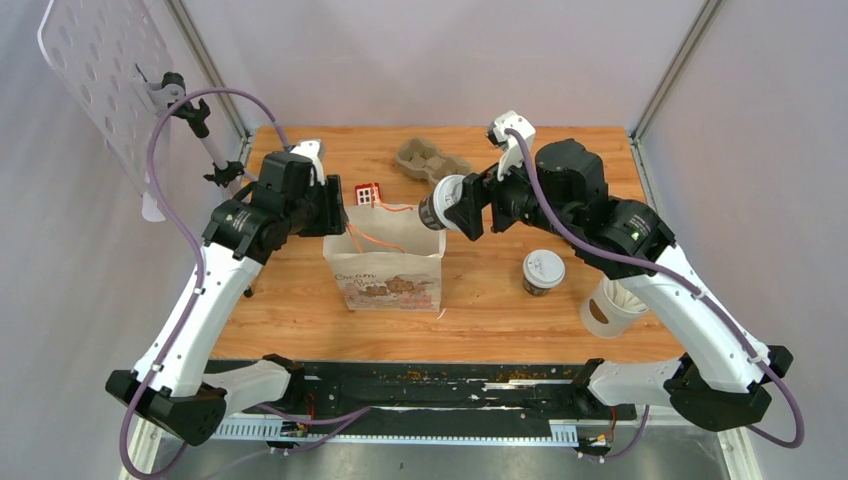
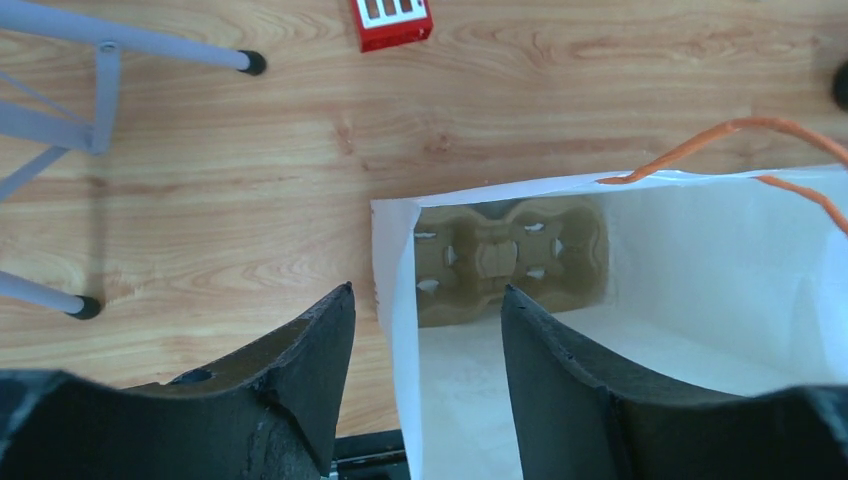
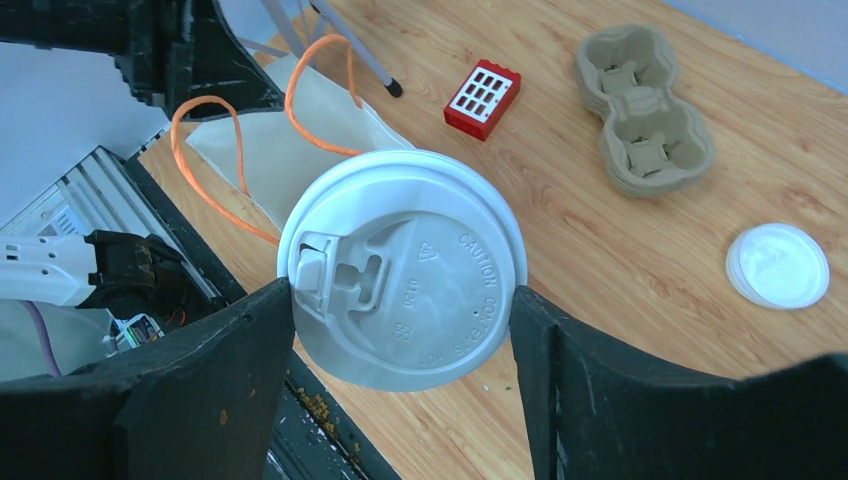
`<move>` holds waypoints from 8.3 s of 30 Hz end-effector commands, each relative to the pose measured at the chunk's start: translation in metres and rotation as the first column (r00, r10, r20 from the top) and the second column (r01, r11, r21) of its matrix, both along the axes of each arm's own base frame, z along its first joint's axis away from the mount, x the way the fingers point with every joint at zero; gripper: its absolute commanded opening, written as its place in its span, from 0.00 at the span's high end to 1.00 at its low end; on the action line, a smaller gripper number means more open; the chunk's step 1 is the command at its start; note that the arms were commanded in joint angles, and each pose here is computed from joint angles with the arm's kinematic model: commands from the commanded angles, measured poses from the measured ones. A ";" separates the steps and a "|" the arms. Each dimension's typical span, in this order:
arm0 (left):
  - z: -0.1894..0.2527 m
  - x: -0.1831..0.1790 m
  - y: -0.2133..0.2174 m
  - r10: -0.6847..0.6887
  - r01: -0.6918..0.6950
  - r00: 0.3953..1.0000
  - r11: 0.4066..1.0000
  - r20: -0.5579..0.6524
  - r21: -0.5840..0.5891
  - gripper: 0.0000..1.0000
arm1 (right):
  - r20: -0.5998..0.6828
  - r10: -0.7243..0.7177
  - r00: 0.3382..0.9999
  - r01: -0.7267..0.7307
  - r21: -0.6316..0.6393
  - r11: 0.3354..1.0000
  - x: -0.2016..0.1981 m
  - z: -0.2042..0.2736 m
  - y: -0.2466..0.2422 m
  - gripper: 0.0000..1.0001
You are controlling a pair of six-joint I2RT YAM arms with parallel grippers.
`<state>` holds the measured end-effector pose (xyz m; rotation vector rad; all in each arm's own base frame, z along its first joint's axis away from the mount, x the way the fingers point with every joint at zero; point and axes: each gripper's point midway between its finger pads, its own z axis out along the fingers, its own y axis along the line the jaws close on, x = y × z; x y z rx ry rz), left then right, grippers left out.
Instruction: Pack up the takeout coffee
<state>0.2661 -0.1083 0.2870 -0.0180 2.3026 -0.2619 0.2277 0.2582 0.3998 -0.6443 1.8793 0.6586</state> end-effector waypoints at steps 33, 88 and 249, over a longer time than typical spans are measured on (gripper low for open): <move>0.014 -0.013 -0.076 -0.309 0.307 0.950 0.899 0.046 -0.313 0.36 | 0.119 0.320 0.940 -0.244 -0.420 0.874 -0.030 -0.080 0.016 0.33; 0.017 -0.027 -0.109 -0.559 0.643 0.758 0.725 0.335 -0.245 0.98 | 0.292 0.366 0.883 -0.141 -0.579 0.803 -0.014 -0.106 0.034 0.34; -0.067 -0.084 -0.088 -0.536 0.481 0.843 0.791 -0.047 -0.378 0.28 | 0.368 0.719 0.589 -0.128 -0.837 0.533 0.046 -0.234 0.058 0.40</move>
